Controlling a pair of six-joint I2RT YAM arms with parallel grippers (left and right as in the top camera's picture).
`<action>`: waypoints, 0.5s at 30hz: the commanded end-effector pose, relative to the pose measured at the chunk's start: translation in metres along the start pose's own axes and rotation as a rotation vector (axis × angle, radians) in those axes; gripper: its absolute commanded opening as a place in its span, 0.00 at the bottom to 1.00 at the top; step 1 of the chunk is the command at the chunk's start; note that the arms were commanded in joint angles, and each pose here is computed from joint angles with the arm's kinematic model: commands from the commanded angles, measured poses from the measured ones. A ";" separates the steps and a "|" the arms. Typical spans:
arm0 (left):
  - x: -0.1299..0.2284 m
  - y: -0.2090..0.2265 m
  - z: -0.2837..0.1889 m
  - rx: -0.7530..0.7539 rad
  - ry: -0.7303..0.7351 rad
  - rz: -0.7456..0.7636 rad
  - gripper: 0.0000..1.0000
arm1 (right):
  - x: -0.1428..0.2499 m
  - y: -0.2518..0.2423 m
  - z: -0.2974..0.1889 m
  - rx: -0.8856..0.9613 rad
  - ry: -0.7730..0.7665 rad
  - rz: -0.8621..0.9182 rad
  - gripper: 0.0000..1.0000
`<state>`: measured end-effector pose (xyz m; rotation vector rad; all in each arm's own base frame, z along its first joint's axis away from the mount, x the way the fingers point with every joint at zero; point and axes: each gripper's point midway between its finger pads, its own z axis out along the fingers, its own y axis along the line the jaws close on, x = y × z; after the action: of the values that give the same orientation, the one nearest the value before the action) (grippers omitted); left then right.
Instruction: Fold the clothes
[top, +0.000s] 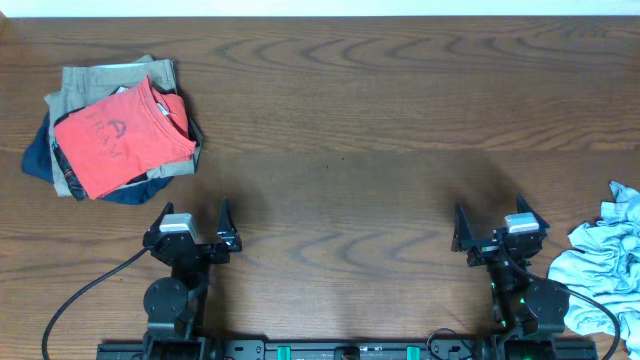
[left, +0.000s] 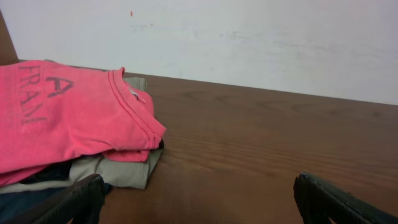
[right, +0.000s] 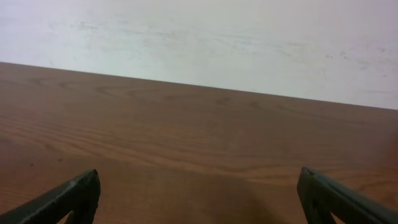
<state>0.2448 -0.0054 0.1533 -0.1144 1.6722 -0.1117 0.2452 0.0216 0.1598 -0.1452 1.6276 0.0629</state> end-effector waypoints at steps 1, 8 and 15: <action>0.017 0.005 0.001 -0.022 0.051 0.008 0.98 | 0.000 0.004 0.000 -0.013 -0.001 -0.013 0.99; 0.016 0.005 0.001 -0.022 0.048 -0.039 0.98 | -0.001 0.006 0.000 -0.028 -0.005 0.035 0.99; 0.012 -0.001 -0.004 0.003 0.088 -0.113 0.98 | 0.000 0.006 -0.001 -0.026 0.008 0.143 0.99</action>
<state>0.2427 -0.0085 0.1508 -0.1699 1.6993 -0.1849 0.2451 0.0220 0.1591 -0.0740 1.6367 0.1328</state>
